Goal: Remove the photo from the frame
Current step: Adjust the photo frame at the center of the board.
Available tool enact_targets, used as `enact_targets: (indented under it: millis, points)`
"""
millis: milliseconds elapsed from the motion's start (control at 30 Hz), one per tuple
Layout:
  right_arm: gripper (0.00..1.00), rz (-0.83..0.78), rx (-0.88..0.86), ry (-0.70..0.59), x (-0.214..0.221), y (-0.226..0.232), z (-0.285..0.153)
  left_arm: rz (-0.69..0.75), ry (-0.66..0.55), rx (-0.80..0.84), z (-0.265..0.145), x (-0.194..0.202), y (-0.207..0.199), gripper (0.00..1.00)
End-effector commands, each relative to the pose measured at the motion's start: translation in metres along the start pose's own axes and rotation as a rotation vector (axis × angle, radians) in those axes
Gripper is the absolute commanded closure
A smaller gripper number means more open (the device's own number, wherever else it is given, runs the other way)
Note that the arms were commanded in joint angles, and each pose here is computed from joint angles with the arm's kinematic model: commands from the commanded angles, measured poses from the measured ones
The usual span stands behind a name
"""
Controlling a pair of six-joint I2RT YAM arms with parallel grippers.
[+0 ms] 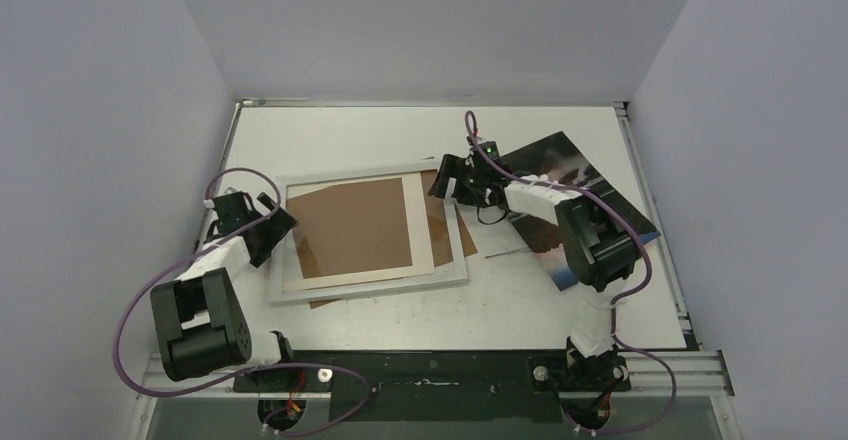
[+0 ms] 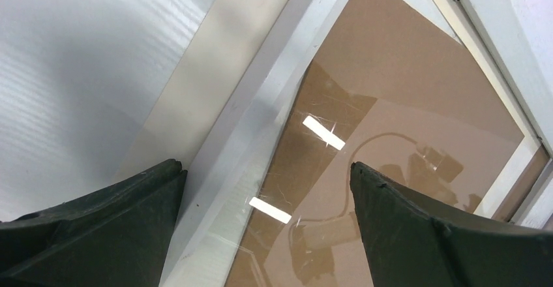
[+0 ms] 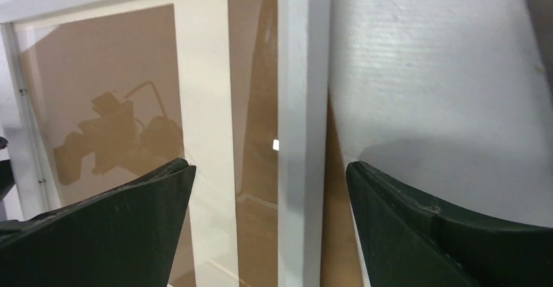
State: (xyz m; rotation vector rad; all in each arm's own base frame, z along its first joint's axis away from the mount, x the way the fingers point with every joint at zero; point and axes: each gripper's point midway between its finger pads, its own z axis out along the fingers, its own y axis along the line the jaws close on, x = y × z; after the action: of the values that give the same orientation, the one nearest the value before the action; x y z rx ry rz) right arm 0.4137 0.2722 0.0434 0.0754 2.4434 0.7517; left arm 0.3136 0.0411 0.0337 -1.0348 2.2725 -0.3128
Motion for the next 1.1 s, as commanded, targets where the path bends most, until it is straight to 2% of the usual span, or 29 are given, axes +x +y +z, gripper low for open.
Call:
enact_targets:
  millis: [0, 133, 233, 400, 500, 633, 800, 1000, 1067]
  points:
    - [0.1, -0.044, 0.041, -0.005, -0.004, -0.019, -0.038, -0.074, -0.013, -0.028, -0.01, 0.013, 0.002, 0.03]
    - [0.1, -0.056, 0.064, 0.058, 0.027, -0.04, -0.052, -0.063, -0.052, -0.091, -0.017, 0.009, 0.014, 0.03]
    - [0.1, -0.05, 0.078, 0.091, 0.042, -0.055, -0.061, -0.078, -0.087, -0.208, -0.026, 0.006, 0.034, 0.03]
    - [0.1, -0.01, 0.043, 0.14, 0.058, -0.069, -0.067, -0.079, -0.17, -0.244, -0.044, -0.002, 0.043, 0.03]
    - [0.1, -0.003, 0.019, 0.157, 0.062, -0.067, -0.067, -0.062, -0.201, -0.212, -0.048, -0.007, 0.038, 0.03]
    - [0.1, 0.02, -0.042, 0.186, 0.072, -0.058, -0.067, -0.086, -0.099, -0.236, -0.044, 0.015, 0.042, 0.04]
    - [0.1, 0.044, -0.119, 0.255, 0.095, -0.045, -0.066, -0.111, -0.014, -0.138, -0.037, 0.059, 0.024, 0.03]
    - [0.1, 0.063, -0.261, 0.3, 0.125, 0.006, -0.072, -0.154, 0.087, -0.082, -0.024, 0.107, 0.005, 0.03]
    - [0.1, 0.092, -0.295, 0.28, 0.123, 0.017, -0.076, -0.153, 0.091, -0.058, -0.025, 0.113, -0.003, 0.04]
